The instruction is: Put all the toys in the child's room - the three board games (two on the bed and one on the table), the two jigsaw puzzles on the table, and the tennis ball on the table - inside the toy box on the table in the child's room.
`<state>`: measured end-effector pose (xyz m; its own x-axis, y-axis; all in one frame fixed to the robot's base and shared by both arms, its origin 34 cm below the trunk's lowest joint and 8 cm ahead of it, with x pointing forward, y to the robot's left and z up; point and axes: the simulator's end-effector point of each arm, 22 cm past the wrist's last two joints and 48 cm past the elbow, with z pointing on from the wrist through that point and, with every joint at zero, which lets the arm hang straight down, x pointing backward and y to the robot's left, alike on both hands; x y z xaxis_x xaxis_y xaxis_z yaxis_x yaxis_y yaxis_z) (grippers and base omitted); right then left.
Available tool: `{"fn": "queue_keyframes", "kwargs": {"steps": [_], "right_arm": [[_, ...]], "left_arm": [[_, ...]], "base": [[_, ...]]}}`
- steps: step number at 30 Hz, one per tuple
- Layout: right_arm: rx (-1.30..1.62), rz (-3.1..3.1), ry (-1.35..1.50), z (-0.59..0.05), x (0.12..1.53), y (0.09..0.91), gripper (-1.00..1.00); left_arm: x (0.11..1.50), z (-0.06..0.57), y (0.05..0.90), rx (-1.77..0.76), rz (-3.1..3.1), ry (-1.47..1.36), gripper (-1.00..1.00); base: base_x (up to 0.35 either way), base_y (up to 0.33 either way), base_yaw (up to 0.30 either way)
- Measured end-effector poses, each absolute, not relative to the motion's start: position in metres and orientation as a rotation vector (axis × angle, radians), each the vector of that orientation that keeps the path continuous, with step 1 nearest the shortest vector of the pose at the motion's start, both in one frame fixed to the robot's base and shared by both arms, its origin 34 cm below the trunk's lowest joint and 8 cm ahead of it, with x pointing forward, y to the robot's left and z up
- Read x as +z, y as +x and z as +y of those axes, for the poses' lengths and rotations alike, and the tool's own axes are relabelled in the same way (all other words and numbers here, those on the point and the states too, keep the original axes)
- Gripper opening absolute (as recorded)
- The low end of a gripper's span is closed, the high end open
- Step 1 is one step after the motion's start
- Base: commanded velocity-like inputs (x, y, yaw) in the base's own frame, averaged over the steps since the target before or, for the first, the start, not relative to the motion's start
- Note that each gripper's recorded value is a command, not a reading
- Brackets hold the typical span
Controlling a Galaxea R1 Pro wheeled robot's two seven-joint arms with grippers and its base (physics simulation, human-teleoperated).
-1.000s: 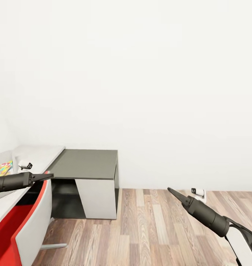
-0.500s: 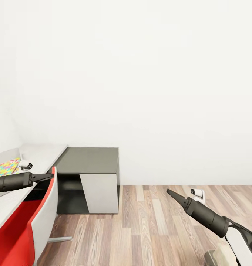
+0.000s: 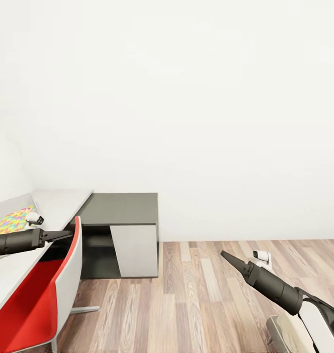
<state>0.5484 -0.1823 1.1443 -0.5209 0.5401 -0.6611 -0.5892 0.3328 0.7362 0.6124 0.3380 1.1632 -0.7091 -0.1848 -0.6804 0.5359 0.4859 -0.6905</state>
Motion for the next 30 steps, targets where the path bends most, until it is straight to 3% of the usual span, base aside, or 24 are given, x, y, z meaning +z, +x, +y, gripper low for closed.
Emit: {"fn": "queue_keyframes", "kwargs": {"steps": [21, 30], "right_arm": [[1.395, 1.595, -0.043, -0.183, 1.143, 0.549, 1.00], [1.306, 1.705, -0.033, -0.170, 1.116, 0.561, 1.00]], "left_arm": [[1.163, 0.336, 0.612, -1.275, 2.010, 0.293, 1.00], [1.129, 0.254, 0.604, -1.426, 2.058, 0.395, 1.00]], "base": [[-0.052, -0.042, 0.000], [-0.002, -0.002, 0.000]]}}
